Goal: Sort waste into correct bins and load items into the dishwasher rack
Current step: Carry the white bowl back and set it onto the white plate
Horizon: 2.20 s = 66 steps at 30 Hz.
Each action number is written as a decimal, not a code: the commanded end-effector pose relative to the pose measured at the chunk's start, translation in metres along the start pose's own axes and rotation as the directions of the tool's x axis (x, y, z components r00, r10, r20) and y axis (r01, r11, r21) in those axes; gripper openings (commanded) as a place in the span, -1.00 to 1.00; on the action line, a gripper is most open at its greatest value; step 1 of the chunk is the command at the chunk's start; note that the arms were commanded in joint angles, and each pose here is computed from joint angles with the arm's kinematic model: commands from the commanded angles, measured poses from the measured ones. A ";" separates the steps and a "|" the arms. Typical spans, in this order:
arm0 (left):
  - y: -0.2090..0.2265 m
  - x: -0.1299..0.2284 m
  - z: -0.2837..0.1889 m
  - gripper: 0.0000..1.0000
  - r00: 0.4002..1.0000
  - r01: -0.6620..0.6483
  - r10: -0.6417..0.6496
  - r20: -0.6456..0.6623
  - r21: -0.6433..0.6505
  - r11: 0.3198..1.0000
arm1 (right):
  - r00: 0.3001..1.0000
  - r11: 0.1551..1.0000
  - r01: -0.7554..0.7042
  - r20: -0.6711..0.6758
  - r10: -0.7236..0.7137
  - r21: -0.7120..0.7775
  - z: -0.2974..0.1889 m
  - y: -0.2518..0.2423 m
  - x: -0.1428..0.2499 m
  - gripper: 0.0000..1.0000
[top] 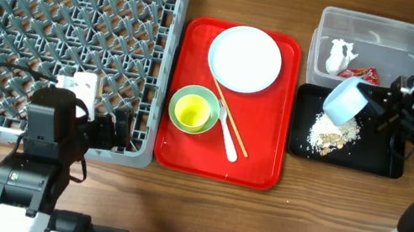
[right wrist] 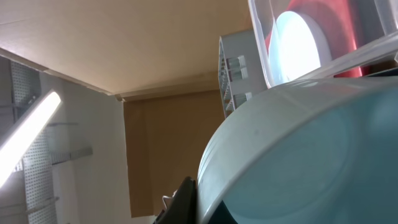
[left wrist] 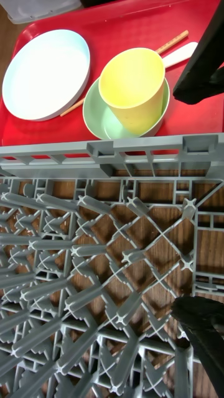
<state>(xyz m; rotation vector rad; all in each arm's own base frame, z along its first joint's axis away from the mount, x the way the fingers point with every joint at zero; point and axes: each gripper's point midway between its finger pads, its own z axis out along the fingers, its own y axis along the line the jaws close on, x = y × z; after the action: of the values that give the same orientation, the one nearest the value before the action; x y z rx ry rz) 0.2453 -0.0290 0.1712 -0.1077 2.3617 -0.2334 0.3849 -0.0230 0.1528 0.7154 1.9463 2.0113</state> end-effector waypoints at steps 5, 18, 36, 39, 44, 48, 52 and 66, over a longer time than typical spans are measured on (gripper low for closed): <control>-0.004 -0.008 -0.005 1.00 1.000 0.008 -0.008 0.022 0.018 1.000 | 0.995 0.998 0.032 -0.101 -0.027 0.048 0.044 -0.009 0.021 -0.91; -0.004 -0.008 -0.005 1.00 1.000 0.008 -0.008 0.022 0.018 1.000 | 0.842 0.774 0.529 -0.098 -0.531 0.349 0.124 0.033 0.073 -0.91; -0.004 -0.008 -0.005 1.00 1.000 0.008 -0.009 0.022 0.019 1.000 | 0.388 0.066 0.789 -0.412 -0.825 0.611 0.177 0.064 0.090 -0.91; -0.004 -0.008 -0.005 1.00 1.000 0.008 -0.009 0.022 0.019 1.000 | 0.378 0.065 0.807 -0.430 -0.820 0.586 0.199 0.052 0.089 -0.91; -0.004 -0.008 -0.005 1.00 1.000 0.008 -0.009 0.022 0.019 1.000 | 0.405 0.061 0.829 -0.520 -0.752 0.556 0.231 -0.009 0.089 -0.91; -0.004 -0.008 -0.005 1.00 1.000 0.008 -0.009 0.022 0.019 1.000 | 0.380 0.023 0.864 -0.621 -0.686 0.503 0.251 -0.066 0.094 -0.91; -0.004 -0.008 -0.005 1.00 1.000 0.008 -0.008 0.022 0.018 1.000 | 0.385 -0.006 0.861 -0.660 -0.645 0.508 0.256 -0.099 0.093 -0.90; -0.004 -0.008 -0.005 1.00 1.000 0.008 -0.009 0.021 0.018 1.000 | 0.431 -0.002 0.857 -0.720 -0.544 0.515 0.237 -0.110 0.108 -0.16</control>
<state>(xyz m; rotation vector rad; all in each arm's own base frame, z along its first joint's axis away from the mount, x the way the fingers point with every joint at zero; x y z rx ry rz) 0.2453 -0.0290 0.1712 -0.1077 2.3617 -0.2334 0.3937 0.2434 0.0393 -0.6096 2.6483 0.3487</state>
